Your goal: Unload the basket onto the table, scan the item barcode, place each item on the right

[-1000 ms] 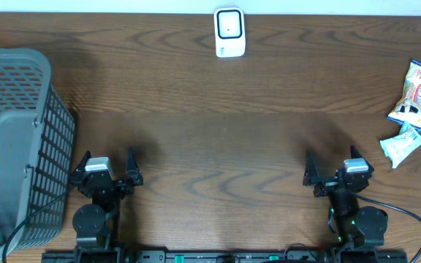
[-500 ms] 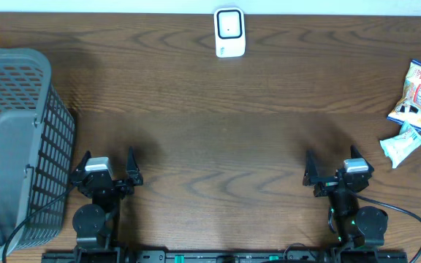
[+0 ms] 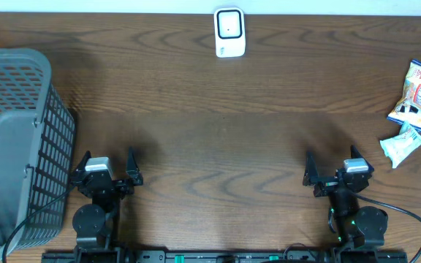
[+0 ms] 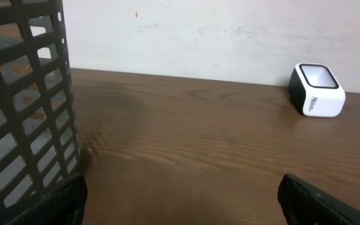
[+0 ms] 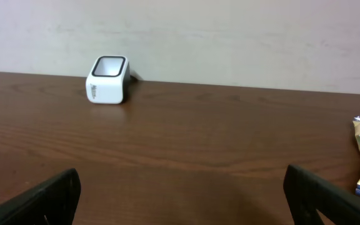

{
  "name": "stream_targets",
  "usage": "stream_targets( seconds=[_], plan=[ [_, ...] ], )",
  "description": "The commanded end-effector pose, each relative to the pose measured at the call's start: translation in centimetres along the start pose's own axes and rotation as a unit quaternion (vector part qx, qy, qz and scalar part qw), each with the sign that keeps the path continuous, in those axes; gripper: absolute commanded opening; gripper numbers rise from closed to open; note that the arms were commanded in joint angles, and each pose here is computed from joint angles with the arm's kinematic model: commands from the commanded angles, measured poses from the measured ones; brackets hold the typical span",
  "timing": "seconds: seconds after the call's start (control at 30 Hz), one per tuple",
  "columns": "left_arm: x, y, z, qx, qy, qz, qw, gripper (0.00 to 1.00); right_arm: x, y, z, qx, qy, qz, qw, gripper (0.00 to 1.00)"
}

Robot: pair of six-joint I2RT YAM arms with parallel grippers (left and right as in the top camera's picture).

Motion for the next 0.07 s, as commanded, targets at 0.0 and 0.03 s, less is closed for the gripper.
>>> stream_targets(
  seconds=[0.0, 0.03],
  plan=[
    [-0.21, -1.66, 0.25, 0.020, -0.004, -0.006, 1.000, 0.98, -0.01, -0.02, -0.03, -0.001, -0.001, 0.007, 1.000, 0.99],
    [-0.21, -1.65, 0.25, 0.020, -0.004, -0.006, 1.000, 0.98, -0.02, -0.02, -0.03, -0.001, -0.001, 0.007, 1.000, 0.99]
  ],
)
Point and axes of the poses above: each gripper's point midway between its finger pads, its own z axis out along the fingers, its own x axis along the line the jaws close on, y = z × x, the point moved 3 cm from there along -z, back along the fingers, and after that the axes turned 10 degrees about z, right-handed, at the moved point
